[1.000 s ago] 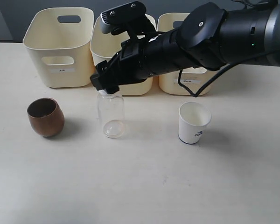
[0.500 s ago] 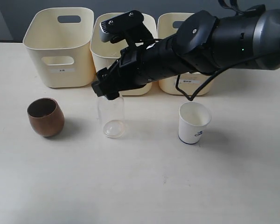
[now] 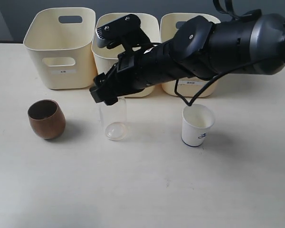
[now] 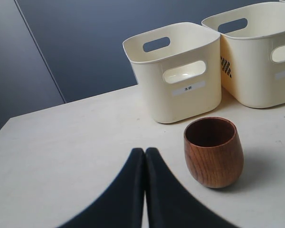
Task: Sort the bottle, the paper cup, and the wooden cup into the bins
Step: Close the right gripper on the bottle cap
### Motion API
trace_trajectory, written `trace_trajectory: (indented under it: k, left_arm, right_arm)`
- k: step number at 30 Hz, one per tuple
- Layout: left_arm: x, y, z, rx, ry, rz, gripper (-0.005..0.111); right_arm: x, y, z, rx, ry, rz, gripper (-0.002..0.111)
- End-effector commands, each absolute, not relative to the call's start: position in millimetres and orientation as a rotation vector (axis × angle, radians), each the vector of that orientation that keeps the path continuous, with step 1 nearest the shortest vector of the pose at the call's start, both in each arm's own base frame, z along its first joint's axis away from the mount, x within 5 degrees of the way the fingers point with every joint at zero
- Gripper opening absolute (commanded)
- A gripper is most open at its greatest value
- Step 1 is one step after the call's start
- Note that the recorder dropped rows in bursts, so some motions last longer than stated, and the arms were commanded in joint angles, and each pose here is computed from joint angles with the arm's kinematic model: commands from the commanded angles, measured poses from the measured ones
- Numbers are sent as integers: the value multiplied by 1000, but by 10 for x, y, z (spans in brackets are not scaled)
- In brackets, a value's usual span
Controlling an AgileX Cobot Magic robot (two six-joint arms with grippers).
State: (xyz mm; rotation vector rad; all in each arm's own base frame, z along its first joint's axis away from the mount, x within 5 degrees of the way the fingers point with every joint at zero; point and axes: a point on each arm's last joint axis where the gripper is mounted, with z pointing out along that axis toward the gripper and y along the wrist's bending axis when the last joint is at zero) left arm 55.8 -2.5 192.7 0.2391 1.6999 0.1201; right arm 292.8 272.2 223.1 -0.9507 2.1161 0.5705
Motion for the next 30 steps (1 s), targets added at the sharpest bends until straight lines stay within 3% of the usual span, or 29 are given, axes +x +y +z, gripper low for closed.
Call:
trace_trajectory:
  k: [1, 12, 16, 19, 22, 23, 30]
  left_arm:
    - [556, -22, 1929, 236, 1693, 124, 0]
    - [556, -22, 1929, 236, 1693, 124, 0]
    - [556, -22, 1929, 236, 1693, 124, 0]
    - [556, -22, 1929, 236, 1693, 124, 0]
    - [556, -22, 1929, 236, 1693, 124, 0]
    - [556, -22, 1929, 236, 1693, 124, 0]
    - [556, -22, 1929, 236, 1693, 124, 0]
  right_arm:
    - [2957, 2735, 2242, -951, 2099, 556, 76]
    - [2991, 2770, 2099, -947, 2120, 533, 75]
    - [2999, 2768, 2103, -940, 2115, 526, 70]
    - [2997, 2769, 2102, -942, 2117, 528, 53]
    - [2984, 2772, 2096, -954, 2125, 539, 16]
    - [2984, 2772, 2096, -954, 2125, 539, -1]
    - [2983, 2765, 2149, -1000, 2074, 505, -1]
